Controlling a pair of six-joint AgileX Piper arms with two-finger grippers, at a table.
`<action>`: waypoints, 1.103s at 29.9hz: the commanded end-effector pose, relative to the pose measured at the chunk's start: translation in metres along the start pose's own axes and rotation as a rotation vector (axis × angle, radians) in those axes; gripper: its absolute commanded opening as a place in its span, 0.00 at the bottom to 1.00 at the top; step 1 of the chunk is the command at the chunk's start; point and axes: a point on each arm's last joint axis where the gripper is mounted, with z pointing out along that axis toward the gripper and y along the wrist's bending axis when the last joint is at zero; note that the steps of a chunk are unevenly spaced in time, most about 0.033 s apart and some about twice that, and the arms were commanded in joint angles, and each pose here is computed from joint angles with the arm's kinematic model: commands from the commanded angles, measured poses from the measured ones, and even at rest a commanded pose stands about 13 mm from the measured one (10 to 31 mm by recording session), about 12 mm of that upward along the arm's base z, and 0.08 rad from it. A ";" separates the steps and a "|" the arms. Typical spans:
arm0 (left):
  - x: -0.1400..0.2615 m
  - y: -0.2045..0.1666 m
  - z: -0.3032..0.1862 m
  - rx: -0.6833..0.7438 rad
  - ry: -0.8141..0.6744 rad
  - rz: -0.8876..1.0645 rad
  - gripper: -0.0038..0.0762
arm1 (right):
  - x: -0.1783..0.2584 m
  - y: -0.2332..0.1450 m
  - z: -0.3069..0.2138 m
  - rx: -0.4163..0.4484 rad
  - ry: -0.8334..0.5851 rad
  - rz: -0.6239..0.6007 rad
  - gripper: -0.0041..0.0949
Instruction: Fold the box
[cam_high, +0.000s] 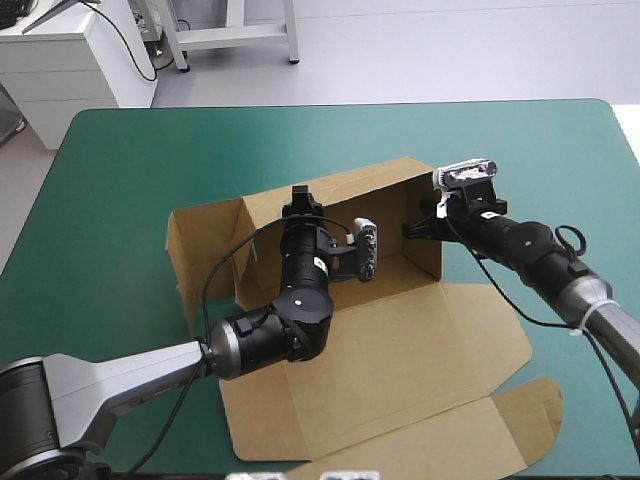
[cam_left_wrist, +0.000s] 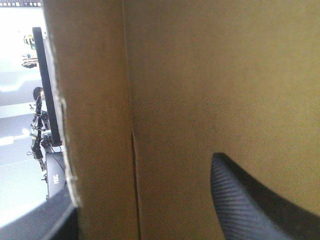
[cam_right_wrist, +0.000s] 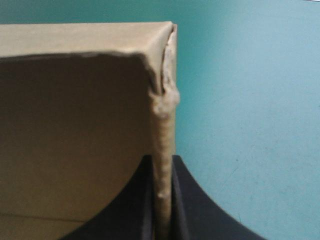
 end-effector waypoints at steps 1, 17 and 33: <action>-0.010 0.014 -0.027 -0.062 -0.073 -0.006 0.58 | -0.020 -0.009 0.003 0.002 -0.035 0.013 0.02; -0.029 -0.004 -0.058 0.050 -0.169 0.086 0.31 | -0.037 -0.016 0.034 0.026 0.131 0.024 0.03; 0.041 0.065 -0.015 0.715 -0.222 -0.314 0.06 | -0.036 -0.018 0.031 0.049 0.252 0.035 0.03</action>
